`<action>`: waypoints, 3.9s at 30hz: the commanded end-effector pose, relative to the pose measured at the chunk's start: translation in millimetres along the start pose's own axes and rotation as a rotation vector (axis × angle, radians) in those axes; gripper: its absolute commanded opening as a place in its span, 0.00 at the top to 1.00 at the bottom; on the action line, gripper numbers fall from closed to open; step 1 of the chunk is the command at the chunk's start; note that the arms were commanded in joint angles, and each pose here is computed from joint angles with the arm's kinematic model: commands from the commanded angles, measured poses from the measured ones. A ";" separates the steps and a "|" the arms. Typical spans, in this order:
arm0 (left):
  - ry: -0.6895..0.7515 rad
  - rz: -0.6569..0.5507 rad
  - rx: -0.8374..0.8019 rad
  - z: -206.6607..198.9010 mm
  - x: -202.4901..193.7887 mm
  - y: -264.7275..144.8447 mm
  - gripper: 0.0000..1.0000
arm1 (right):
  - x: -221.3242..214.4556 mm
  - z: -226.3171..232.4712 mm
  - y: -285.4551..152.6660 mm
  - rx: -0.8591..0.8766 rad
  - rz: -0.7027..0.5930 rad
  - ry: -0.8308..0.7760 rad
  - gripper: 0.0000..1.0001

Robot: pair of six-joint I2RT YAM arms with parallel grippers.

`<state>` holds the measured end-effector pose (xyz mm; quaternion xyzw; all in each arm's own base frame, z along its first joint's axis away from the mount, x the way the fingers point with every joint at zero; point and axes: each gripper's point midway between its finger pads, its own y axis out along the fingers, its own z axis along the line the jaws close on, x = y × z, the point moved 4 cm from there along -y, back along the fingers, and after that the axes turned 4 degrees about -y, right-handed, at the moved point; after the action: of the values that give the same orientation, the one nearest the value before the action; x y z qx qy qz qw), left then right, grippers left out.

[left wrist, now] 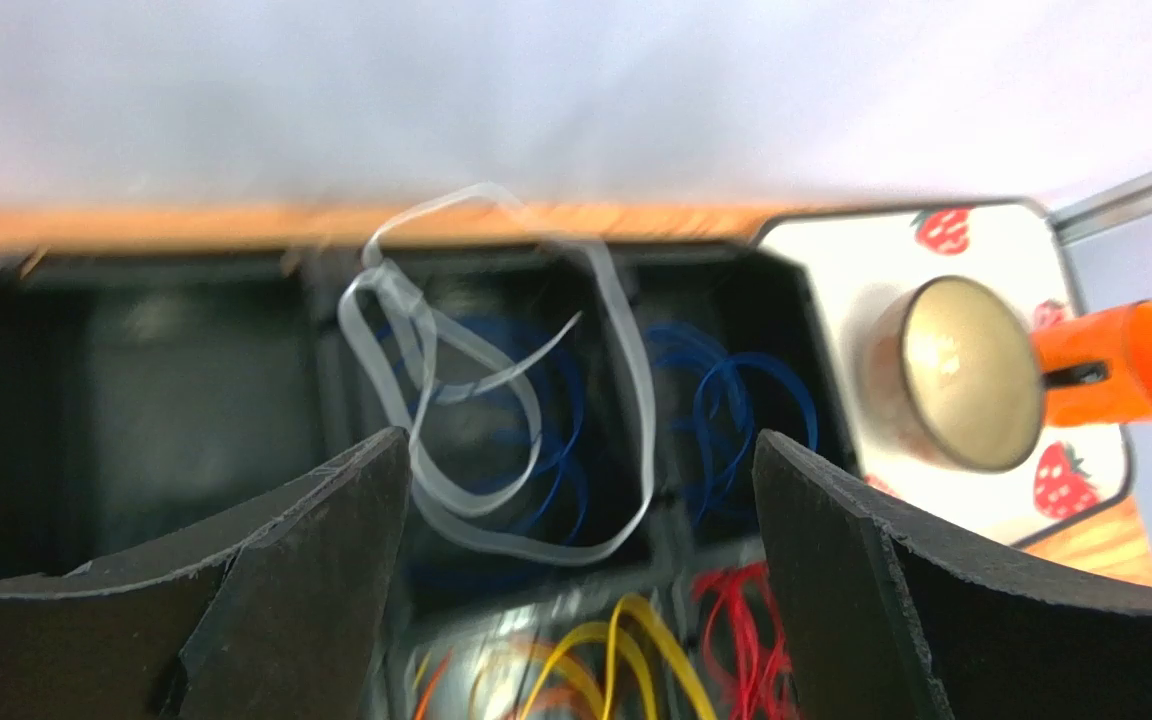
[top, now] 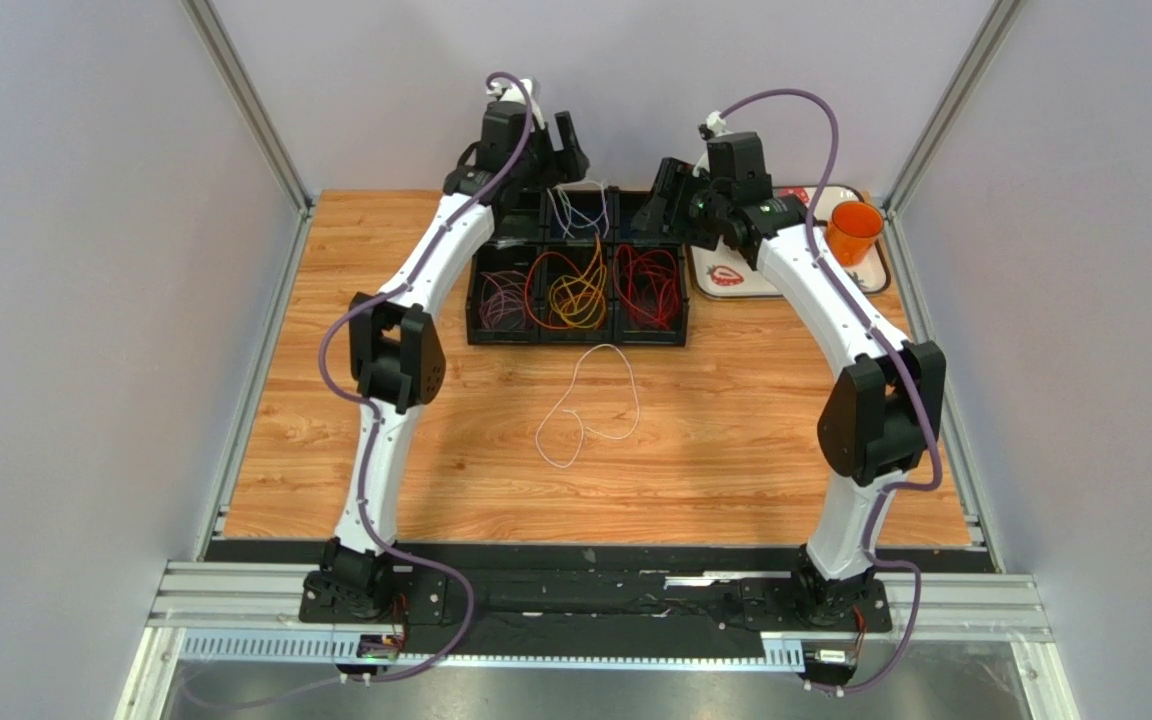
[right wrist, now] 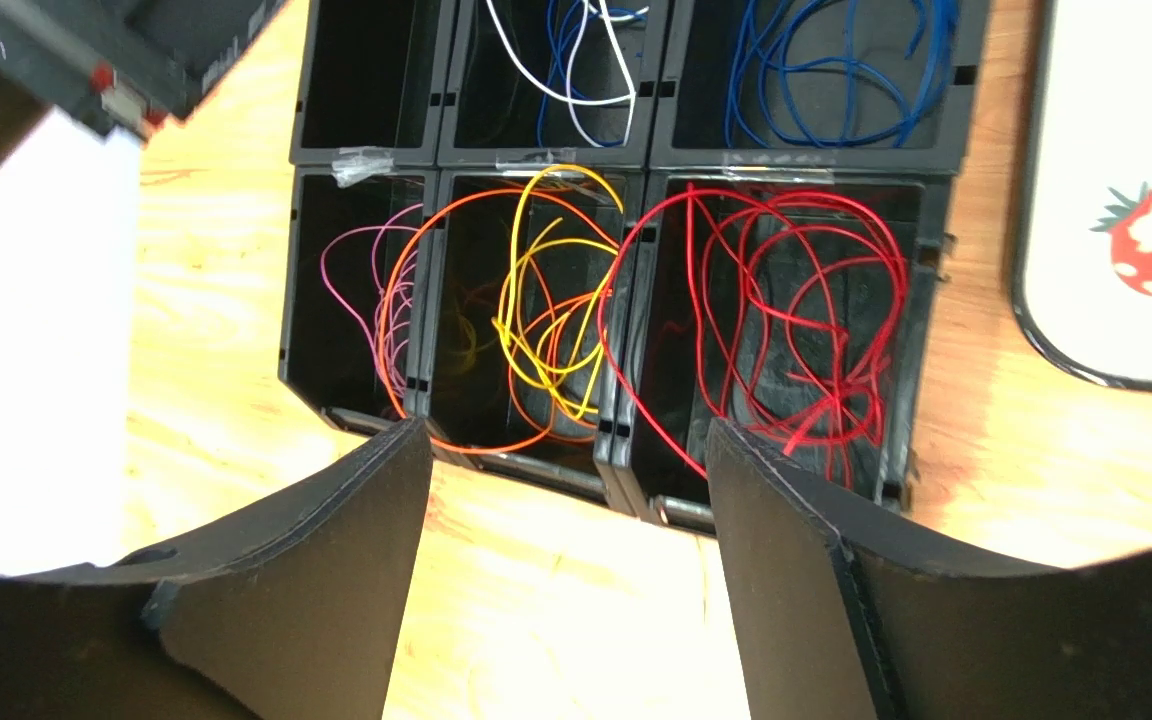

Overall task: Untangle the cables
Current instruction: Place the cable in the bin, then pick up the cable at the center of the board.

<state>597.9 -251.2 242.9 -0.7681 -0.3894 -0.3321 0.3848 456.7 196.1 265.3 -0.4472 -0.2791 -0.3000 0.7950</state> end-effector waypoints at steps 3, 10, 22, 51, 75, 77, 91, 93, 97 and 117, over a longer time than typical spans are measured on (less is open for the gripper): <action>-0.019 0.018 0.153 -3.0 37.7 -91.5 0.07 | 3.4 7.2 -41.3 -0.033 -0.026 -0.018 0.30; 0.012 0.173 0.330 27.4 -4.6 -176.1 0.07 | -49.3 23.0 -60.9 -0.062 0.068 -0.097 0.29; 0.103 0.426 0.321 34.7 -133.1 -272.9 0.21 | -145.4 22.8 -60.2 -0.148 0.241 -0.206 0.27; 0.194 0.442 0.112 -2.8 -237.2 -174.4 0.23 | -202.7 -59.7 -102.9 -0.275 0.121 -0.102 0.18; 0.189 0.509 0.106 -0.3 -268.2 -141.1 0.58 | -203.4 -65.3 -94.7 -0.286 0.126 -0.106 0.19; 0.188 0.512 0.104 -0.1 -270.2 -141.3 0.61 | -204.4 -65.5 -93.9 -0.287 0.131 -0.109 0.19; 0.165 0.529 0.115 2.8 -279.5 -141.7 0.89 | -203.7 -66.7 -94.3 -0.293 0.135 -0.115 0.20; 0.168 0.524 0.114 0.4 -274.7 -142.9 1.00 | -203.0 -66.0 -94.6 -0.291 0.133 -0.115 0.21; 0.181 0.509 0.103 -9.7 -256.7 -153.8 1.00 | -203.4 -65.8 -96.1 -0.289 0.134 -0.119 0.21; 0.379 0.433 0.072 -71.1 -120.3 -212.3 1.00 | -206.3 -63.7 -96.3 -0.273 0.150 -0.106 0.24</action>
<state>347.3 -276.5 205.0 -0.7643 -0.1534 -0.3258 0.5349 253.7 142.8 130.4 -0.6009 -0.2308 -0.2358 0.7280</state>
